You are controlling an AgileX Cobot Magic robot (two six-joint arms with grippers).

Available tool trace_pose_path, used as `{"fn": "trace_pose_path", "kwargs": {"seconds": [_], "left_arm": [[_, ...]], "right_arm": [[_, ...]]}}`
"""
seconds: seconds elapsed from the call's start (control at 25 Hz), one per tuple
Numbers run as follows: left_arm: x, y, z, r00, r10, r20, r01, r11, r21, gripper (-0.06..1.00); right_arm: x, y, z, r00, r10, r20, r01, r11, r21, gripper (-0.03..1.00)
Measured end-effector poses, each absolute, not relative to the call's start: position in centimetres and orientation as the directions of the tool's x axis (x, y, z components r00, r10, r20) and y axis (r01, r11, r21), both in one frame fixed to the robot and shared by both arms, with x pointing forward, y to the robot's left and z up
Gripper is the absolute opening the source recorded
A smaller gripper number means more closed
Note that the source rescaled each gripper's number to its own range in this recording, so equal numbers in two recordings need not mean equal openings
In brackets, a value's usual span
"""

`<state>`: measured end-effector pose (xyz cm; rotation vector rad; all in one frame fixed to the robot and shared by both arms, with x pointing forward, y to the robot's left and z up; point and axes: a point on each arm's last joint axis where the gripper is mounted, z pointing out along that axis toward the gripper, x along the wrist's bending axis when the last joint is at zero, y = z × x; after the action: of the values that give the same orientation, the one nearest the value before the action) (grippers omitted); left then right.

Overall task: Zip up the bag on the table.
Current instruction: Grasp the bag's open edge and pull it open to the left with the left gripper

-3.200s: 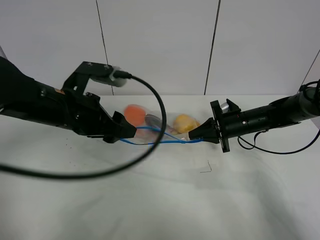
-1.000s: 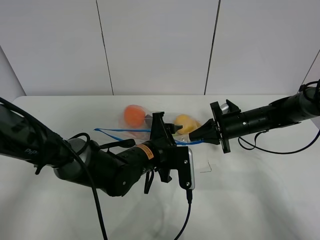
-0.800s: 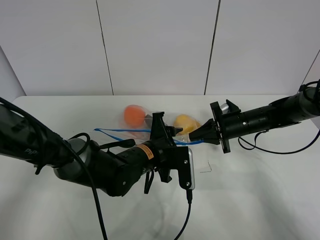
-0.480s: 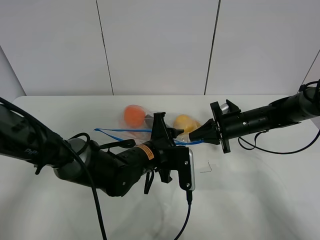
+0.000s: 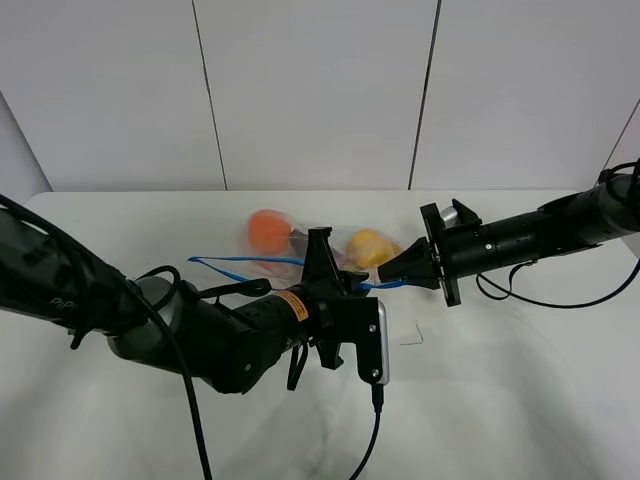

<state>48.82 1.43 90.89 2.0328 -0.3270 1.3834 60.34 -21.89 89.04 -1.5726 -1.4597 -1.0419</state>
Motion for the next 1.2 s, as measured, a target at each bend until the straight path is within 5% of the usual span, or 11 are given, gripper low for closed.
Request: {"fn": "trace_pose_path", "kwargs": {"seconds": [0.92,1.2], "left_arm": [[48.2,0.91,90.75,0.423,0.117,0.899,-0.562,-0.744,0.361,0.12],[48.22,0.94,90.75,0.424,0.12,0.898,-0.558,-0.746,0.364,0.0]], "right_arm": [[60.31,-21.9,89.02,0.022,0.399,0.917,0.997,-0.078,0.009,0.0],[60.31,-21.9,89.01,0.022,0.4,0.916,0.997,-0.077,0.01,0.0]]}}
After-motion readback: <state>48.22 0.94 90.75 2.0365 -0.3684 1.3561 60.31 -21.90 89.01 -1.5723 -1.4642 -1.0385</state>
